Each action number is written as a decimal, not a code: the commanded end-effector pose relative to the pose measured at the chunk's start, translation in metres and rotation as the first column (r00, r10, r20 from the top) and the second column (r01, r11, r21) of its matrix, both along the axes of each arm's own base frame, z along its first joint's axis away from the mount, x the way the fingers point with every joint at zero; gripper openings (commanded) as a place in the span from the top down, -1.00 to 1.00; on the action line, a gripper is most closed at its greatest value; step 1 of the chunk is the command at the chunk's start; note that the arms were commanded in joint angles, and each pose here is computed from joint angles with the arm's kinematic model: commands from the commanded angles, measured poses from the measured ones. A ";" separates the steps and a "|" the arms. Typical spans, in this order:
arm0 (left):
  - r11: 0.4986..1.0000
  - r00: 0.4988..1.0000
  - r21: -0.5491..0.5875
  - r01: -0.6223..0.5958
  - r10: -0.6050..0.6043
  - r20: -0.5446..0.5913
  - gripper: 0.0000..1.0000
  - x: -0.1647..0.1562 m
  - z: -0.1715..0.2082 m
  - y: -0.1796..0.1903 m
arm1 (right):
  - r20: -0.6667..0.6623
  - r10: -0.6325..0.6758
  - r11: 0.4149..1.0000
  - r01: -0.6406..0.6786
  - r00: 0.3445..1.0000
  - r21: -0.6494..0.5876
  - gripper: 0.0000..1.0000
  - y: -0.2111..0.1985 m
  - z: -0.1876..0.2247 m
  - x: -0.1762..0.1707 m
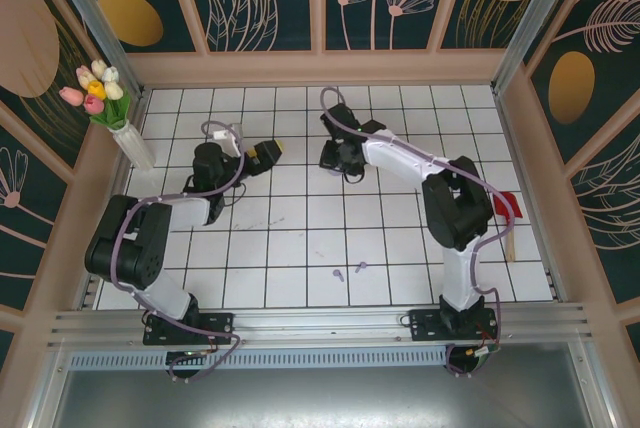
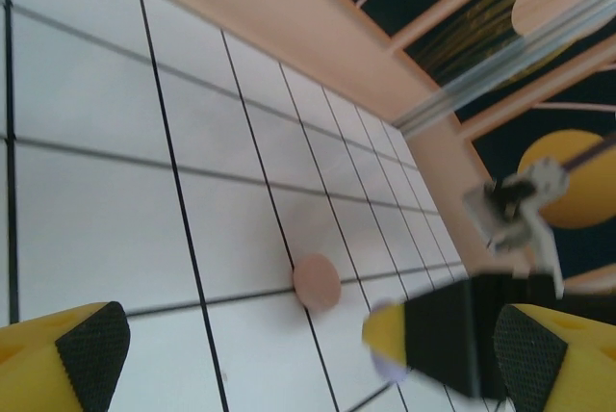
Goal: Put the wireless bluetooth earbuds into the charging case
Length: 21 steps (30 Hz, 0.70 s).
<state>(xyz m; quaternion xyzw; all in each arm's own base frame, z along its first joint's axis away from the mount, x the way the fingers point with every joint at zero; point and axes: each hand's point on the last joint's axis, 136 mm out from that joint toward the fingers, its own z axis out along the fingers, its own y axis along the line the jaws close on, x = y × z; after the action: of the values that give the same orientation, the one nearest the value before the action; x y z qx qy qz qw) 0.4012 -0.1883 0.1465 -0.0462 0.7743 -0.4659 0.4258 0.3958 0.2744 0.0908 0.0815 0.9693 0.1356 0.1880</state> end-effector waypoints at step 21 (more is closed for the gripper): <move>0.978 0.959 -0.119 0.173 -0.140 0.247 -0.83 -0.030 0.009 -0.077 | 0.002 -0.210 0.895 0.192 0.978 0.402 0.18 0.020 0.052 0.035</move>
<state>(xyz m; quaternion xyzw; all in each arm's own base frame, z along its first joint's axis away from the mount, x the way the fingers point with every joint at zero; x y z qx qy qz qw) 0.3651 -0.2634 0.1394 0.0389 0.7121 -0.5524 0.4316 0.4309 0.2873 0.1199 0.2008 0.9208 0.2689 0.1986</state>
